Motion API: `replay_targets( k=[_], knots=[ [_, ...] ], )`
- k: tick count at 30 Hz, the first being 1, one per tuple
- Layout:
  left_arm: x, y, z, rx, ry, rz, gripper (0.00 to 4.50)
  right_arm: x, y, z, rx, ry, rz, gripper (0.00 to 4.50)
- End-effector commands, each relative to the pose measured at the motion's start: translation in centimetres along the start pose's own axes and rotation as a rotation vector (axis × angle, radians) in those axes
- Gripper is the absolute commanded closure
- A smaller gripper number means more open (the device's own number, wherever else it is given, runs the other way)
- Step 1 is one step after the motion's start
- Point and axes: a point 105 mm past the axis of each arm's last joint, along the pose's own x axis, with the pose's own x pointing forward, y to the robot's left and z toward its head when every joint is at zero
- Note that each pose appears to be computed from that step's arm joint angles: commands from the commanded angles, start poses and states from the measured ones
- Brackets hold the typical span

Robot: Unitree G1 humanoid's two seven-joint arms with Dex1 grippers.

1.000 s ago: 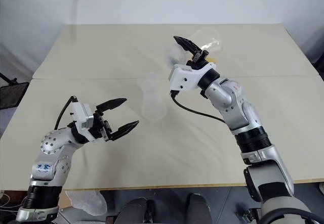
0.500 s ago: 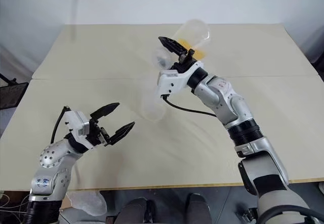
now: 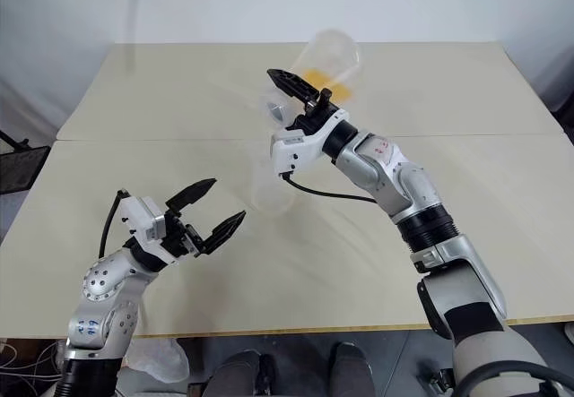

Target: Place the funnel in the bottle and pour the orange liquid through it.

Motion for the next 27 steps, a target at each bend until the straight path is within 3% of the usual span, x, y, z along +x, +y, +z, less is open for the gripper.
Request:
replay_targets(
  k=[1, 27],
  knots=[
    [0.33, -0.27, 1.06, 0.041, -0.040, -0.007, 0.00, 0.70, -1.90, 0.72, -0.053, -0.044, -0.063, 2.00],
    [0.95, -0.35, 1.09, 0.038, -0.062, -0.005, 0.00, 0.97, -1.06, -0.06, -0.151, -0.044, -0.045, 2.00]
  ],
)
